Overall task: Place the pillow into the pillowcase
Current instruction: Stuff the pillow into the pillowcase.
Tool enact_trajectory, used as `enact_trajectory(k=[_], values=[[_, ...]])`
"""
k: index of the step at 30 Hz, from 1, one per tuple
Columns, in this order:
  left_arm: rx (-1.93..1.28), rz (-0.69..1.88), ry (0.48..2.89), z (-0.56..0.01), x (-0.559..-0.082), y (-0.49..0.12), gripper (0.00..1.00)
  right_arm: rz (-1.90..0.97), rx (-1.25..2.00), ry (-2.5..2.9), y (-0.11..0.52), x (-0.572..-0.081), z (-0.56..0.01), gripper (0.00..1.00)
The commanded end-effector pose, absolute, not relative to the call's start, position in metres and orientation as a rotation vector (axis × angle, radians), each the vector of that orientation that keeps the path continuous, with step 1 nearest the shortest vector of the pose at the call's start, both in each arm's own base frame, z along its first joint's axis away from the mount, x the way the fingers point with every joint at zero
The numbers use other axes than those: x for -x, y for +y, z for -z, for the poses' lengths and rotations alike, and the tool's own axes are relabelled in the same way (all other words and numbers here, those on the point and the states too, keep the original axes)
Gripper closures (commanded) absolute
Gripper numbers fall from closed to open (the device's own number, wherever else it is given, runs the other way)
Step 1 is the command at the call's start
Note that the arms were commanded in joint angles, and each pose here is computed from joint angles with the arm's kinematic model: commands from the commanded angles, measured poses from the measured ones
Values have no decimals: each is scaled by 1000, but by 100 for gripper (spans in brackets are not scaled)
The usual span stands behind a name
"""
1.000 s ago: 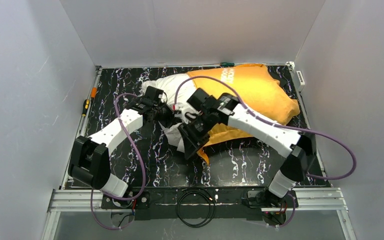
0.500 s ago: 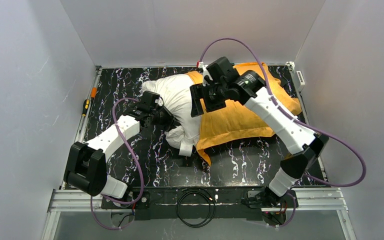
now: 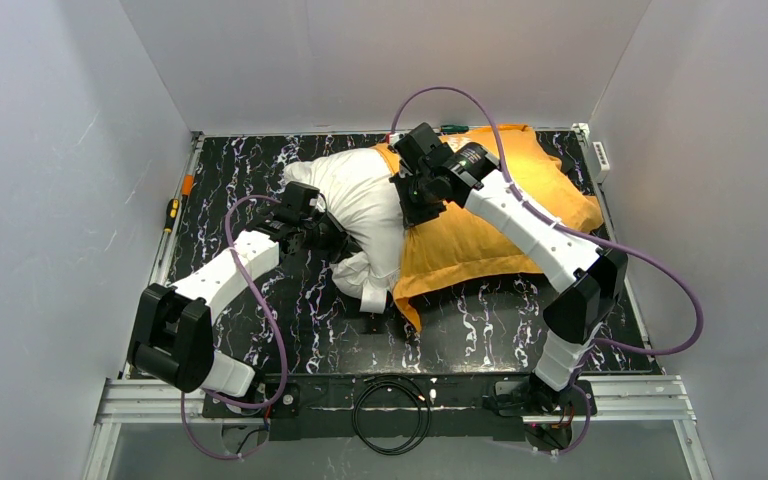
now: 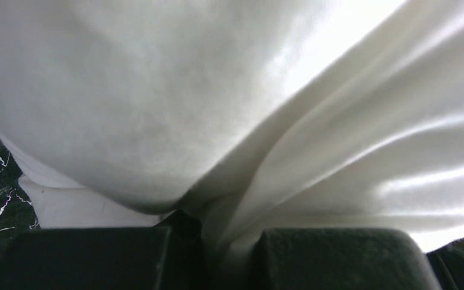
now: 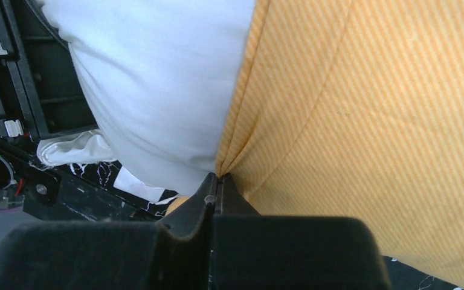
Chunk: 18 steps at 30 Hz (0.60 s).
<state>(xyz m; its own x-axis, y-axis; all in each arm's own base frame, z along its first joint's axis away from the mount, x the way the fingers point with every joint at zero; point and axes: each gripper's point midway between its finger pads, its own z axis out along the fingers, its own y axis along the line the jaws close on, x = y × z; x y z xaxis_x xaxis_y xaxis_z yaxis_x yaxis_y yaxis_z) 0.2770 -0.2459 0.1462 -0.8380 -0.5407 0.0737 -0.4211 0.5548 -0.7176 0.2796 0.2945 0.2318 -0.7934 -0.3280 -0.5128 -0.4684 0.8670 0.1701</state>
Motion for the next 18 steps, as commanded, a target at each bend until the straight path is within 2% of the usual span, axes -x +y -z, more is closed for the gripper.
enact_trajectory(k=[1,6,13,18], values=[[788,1236,2633,-163,-269,-252,100,-467,600,2464,300,-283,-261,99],[770,1242,2629,-166,-274,-255,100,-673,652,2396,312,-262,-291,99],[725,1264,2612,-178,-287,-266,100,-1181,788,2145,353,-219,-355,99],[673,1289,2613,-187,-291,-285,100,-1495,878,2064,384,-193,-360,99]])
